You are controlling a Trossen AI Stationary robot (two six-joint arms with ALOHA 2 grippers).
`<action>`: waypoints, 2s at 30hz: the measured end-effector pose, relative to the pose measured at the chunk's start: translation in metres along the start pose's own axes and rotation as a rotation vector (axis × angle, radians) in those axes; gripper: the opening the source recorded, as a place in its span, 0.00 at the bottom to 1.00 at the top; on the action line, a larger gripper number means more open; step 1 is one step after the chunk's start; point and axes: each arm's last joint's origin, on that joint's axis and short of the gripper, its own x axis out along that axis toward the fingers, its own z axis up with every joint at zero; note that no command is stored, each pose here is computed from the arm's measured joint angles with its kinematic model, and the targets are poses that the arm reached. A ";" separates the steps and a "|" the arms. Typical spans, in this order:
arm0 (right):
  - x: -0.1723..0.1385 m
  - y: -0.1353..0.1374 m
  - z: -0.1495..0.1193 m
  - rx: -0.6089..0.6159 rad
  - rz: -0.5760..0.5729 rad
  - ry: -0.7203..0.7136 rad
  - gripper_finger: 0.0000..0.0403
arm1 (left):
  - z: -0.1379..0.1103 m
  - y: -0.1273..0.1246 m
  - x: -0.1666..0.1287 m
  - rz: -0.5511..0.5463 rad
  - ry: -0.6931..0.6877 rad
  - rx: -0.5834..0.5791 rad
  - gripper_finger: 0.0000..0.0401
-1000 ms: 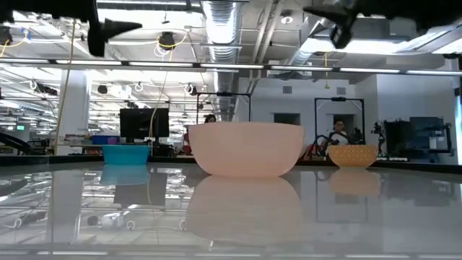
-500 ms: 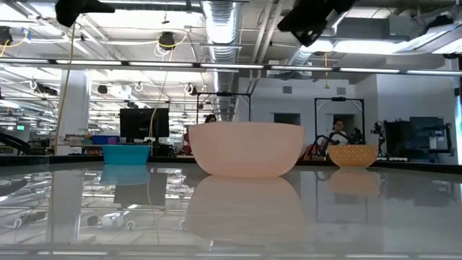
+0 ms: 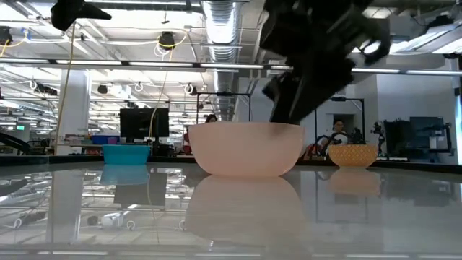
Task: Nest bowls inside each other
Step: Stack the orange bowl on top of the white bowl
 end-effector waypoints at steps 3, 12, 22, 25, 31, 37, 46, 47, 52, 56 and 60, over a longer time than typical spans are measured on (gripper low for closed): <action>0.007 -0.011 -0.004 0.022 -0.043 0.021 0.47 | 0.000 0.000 0.000 0.000 0.000 -0.002 0.62; 0.028 -0.023 -0.013 0.136 -0.018 0.067 0.23 | 0.000 0.000 0.000 -0.001 -0.002 -0.018 0.62; -0.011 -0.032 0.054 0.220 0.276 -0.368 0.01 | 0.003 -0.001 0.000 0.016 -0.040 -0.008 0.62; -0.031 -0.030 0.084 0.181 0.340 -0.521 0.00 | 0.007 -0.002 0.000 0.004 -0.082 -0.006 0.62; -0.053 -0.011 0.127 0.082 0.378 -0.646 0.00 | 0.012 -0.004 -0.001 -0.008 -0.135 -0.010 0.62; -0.037 0.007 0.156 0.043 0.428 -0.658 0.00 | 0.016 -0.005 -0.002 0.006 -0.187 -0.011 0.62; 0.022 0.032 0.204 -0.003 0.543 -0.646 0.00 | 0.023 -0.008 -0.003 0.006 -0.260 -0.003 0.62; 0.028 0.033 0.208 -0.001 0.550 -0.634 0.00 | 0.023 -0.008 -0.003 0.005 -0.261 -0.004 0.62; 0.054 0.030 0.227 -0.019 0.543 -0.602 0.00 | 0.023 -0.008 -0.003 0.004 -0.263 -0.006 0.62; 0.071 0.027 0.236 -0.056 0.524 -0.588 0.00 | 0.023 -0.008 -0.003 0.003 -0.264 -0.007 0.62; 0.085 0.026 0.230 -0.068 0.516 -0.597 0.00 | 0.023 -0.008 -0.003 0.003 -0.261 -0.011 0.62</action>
